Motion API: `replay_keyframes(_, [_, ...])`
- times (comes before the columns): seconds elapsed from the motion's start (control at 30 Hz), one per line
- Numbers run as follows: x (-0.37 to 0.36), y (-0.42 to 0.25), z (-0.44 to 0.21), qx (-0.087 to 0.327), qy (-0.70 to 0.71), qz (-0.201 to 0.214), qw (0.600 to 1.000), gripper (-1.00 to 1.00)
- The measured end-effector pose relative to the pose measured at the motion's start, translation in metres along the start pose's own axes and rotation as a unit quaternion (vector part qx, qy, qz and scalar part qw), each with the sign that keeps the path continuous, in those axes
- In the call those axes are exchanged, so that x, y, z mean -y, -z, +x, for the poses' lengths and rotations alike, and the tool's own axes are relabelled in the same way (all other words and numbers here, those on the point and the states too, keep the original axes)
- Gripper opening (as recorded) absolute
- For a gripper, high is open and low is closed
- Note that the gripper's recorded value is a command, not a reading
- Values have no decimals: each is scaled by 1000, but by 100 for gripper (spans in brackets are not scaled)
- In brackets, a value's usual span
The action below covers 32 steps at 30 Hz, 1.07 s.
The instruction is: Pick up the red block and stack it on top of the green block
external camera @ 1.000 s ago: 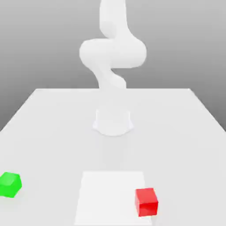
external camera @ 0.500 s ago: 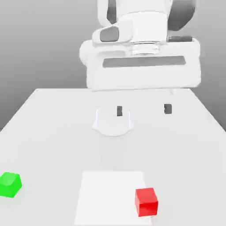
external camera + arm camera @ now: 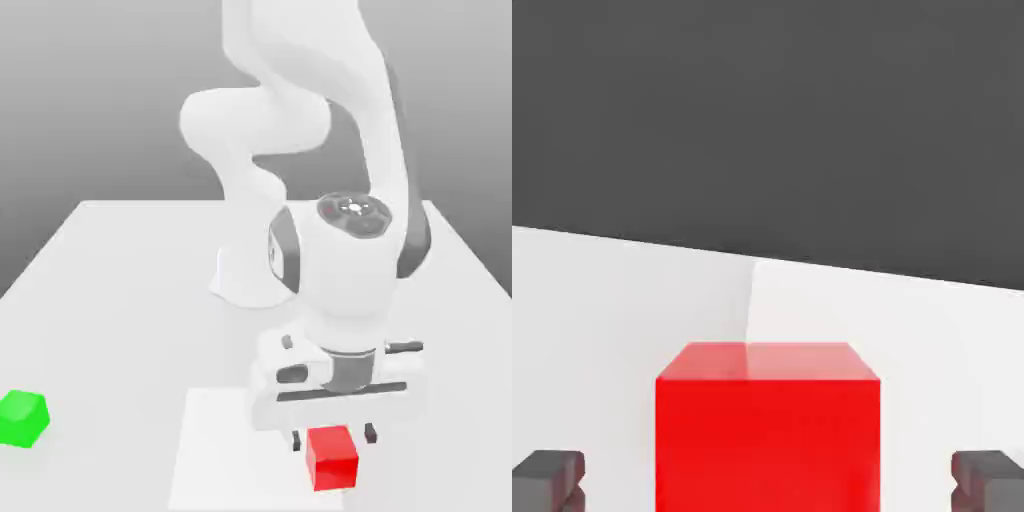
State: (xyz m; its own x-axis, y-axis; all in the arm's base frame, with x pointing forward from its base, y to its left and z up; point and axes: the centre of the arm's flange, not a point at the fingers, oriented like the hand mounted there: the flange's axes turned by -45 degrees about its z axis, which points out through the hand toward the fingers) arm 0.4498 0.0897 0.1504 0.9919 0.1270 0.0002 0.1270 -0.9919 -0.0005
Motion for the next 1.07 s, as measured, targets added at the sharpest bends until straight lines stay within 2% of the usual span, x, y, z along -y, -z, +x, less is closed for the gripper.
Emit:
replay_keyframes(0.2, [0,-2,0,0,0,0,1000,-100])
replay_keyframes(0.37, [-2,51,0,0,-2,0,1000,-100])
replay_keyframes(0.63, [-191,74,-18,3,-153,-2,988,-100])
replay_keyframes(0.83, [-333,83,-89,1,-273,0,962,-100])
replay_keyframes(0.93, [-385,49,-122,0,-320,0,948,-100])
replay_keyframes(0.97, [-389,38,-126,0,-324,0,946,100])
replay_keyframes(1.07, [-389,38,-126,0,-324,0,946,100])
